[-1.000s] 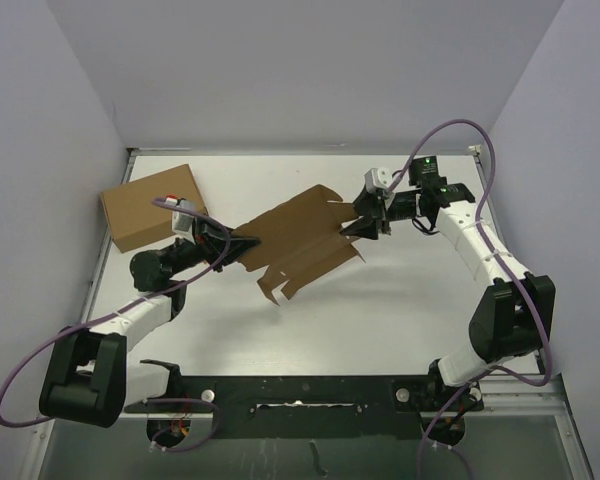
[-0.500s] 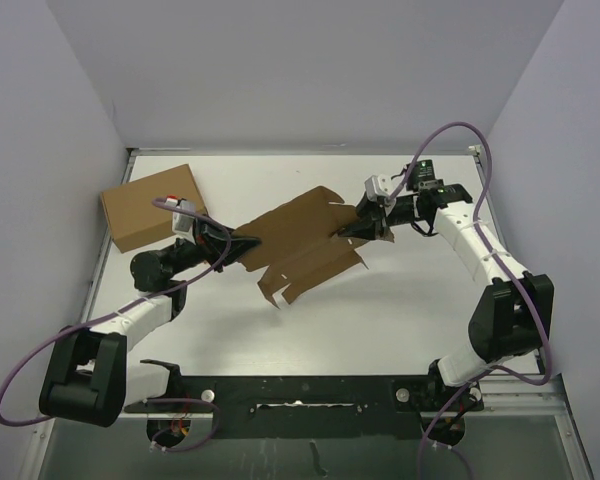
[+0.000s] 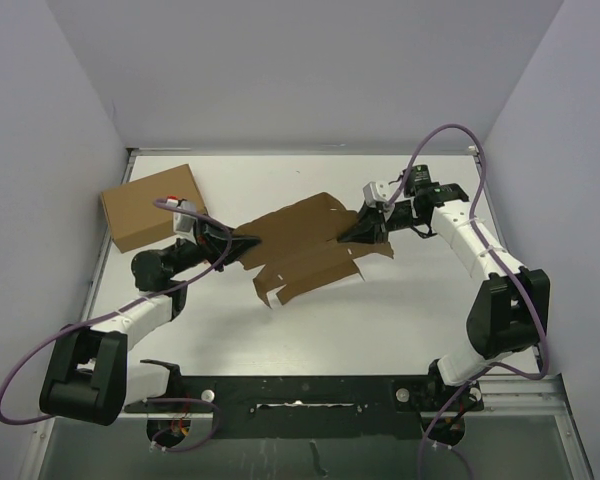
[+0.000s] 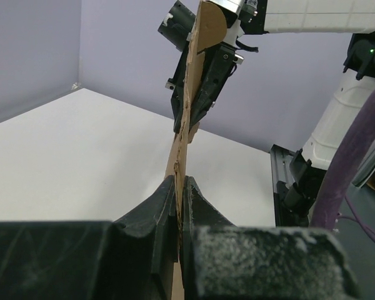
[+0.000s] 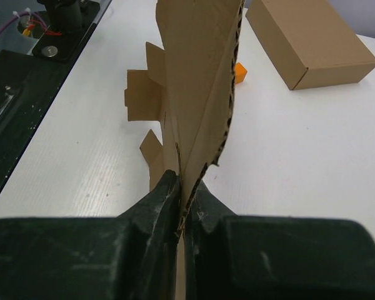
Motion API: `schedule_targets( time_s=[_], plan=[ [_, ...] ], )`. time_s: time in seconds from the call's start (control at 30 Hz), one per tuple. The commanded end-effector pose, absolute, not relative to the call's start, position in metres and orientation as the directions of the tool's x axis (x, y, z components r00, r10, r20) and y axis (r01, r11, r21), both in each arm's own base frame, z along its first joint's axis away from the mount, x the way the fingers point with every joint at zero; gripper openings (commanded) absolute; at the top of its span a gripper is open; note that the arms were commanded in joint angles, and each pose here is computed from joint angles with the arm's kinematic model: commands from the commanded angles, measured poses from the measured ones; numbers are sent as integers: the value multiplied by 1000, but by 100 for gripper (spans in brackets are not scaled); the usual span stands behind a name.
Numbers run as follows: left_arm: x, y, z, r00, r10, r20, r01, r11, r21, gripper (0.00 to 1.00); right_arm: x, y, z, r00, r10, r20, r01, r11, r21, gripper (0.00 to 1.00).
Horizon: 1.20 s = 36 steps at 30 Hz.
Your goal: Fold the paper box
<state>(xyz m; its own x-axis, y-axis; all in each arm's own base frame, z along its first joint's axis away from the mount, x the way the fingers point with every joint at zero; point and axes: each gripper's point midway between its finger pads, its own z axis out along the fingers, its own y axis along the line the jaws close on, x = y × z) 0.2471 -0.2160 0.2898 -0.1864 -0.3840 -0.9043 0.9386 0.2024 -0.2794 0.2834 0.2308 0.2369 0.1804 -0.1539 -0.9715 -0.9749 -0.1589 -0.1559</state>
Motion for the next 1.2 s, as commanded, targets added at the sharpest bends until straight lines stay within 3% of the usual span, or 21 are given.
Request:
schedule_targets(
  time_s=[0.0,0.27,0.4,0.77,1.17],
  plan=[
    [253,-214,289,-146,-379,-914,939,239,-249,2,277,234,259,222,-99,-970,-962,-184,-201,0],
    [258,-213,274,-163,-336,-928,923,280,-263,7,276,226,259,192,-129,-973,-970,-176,-168,0],
    [258,-215,271,-174,-323,-930,927,266,-266,22,276,226,259,179,-130,-975,-972,-178,-155,0],
    [254,-221,271,-189,-320,-928,940,215,-266,22,275,226,255,159,-136,-978,-974,-184,-132,0],
    [256,-219,283,-205,-313,-927,925,249,-288,25,276,226,251,152,-146,-978,-975,-187,-123,0]
  ],
)
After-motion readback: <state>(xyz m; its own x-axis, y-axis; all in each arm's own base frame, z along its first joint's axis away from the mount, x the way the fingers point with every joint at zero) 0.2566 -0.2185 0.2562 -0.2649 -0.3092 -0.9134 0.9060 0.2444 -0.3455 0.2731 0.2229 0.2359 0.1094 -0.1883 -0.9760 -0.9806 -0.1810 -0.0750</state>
